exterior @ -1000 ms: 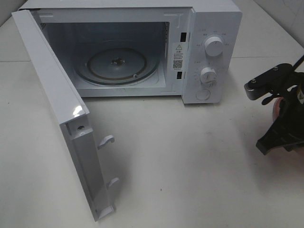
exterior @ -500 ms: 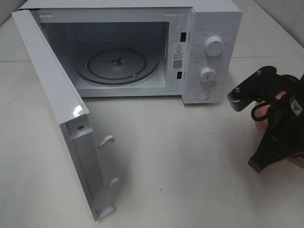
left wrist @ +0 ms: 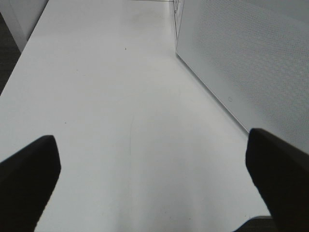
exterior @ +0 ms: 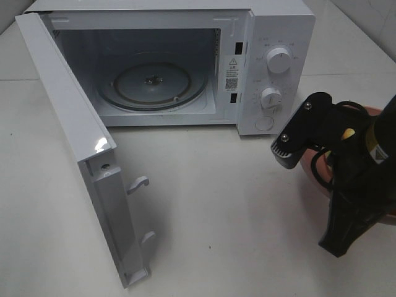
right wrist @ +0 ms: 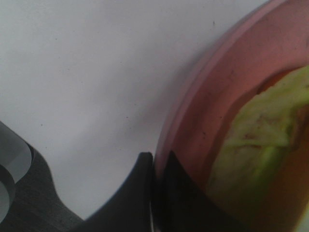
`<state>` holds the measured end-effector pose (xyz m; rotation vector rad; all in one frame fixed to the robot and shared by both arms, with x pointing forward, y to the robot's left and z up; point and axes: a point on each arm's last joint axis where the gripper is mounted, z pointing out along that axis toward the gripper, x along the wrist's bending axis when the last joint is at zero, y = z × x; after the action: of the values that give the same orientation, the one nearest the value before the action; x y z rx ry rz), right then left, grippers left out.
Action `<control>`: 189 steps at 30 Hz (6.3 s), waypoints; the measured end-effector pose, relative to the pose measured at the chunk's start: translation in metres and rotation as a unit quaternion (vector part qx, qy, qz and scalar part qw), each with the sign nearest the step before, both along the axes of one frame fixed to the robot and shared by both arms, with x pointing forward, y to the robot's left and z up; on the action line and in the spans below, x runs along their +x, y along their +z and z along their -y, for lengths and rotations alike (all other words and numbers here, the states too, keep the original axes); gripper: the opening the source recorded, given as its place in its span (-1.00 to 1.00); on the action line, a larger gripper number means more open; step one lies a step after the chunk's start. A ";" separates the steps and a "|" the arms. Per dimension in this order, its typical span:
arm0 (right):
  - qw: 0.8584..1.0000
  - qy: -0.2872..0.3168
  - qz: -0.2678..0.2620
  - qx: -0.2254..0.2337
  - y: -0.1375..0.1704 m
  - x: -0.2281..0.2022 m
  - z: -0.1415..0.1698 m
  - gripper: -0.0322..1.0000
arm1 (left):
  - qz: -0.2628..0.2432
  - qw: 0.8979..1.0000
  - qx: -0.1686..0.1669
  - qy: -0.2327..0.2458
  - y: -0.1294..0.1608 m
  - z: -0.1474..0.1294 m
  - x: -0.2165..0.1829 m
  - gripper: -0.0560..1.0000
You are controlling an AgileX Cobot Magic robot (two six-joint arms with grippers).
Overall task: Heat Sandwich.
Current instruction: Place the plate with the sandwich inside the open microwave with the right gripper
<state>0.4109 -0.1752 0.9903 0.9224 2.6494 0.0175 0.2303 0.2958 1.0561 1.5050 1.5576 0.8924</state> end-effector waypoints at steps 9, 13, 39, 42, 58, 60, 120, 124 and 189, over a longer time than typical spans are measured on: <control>0.994 0.102 -0.010 -0.028 0.001 -0.011 -0.010 -0.89 | 0.000 1.000 0.000 0.000 0.000 0.000 0.000 0.98; 0.990 0.136 -0.013 -0.038 0.001 -0.013 -0.013 -0.89 | 0.000 1.000 0.000 0.000 0.000 0.000 0.000 0.98; 0.909 0.408 -0.040 -0.071 -0.001 -0.019 -0.023 -0.88 | 0.000 1.000 0.000 0.000 0.000 0.000 0.000 0.98; 0.909 0.410 -0.037 -0.070 -0.001 -0.018 -0.023 -0.89 | 0.000 1.000 0.000 0.000 0.000 0.000 0.000 0.98; 0.841 0.533 0.007 -0.090 0.001 -0.013 -0.031 -0.89 | 0.000 1.000 0.000 0.000 0.000 0.000 0.000 0.98; 0.832 0.546 0.010 -0.094 0.001 -0.013 -0.032 -0.89 | 0.000 1.000 0.000 0.000 0.000 0.000 0.000 0.98; 0.795 0.604 0.027 -0.047 0.004 0.062 -0.052 -0.89 | 0.000 1.000 0.000 0.000 0.000 0.000 0.000 0.98; 0.795 0.604 0.027 -0.047 0.004 0.072 -0.059 -0.89 | 0.000 1.000 0.000 0.000 0.000 0.000 0.000 0.98; 0.838 0.545 -0.011 -0.034 -0.020 0.200 -0.151 -0.89 | 0.000 1.000 0.000 0.000 0.000 0.000 0.000 0.98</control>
<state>0.6112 -0.0244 0.9700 -0.6994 2.7743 0.1764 0.2303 0.2958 1.0561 1.5050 1.5576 0.8924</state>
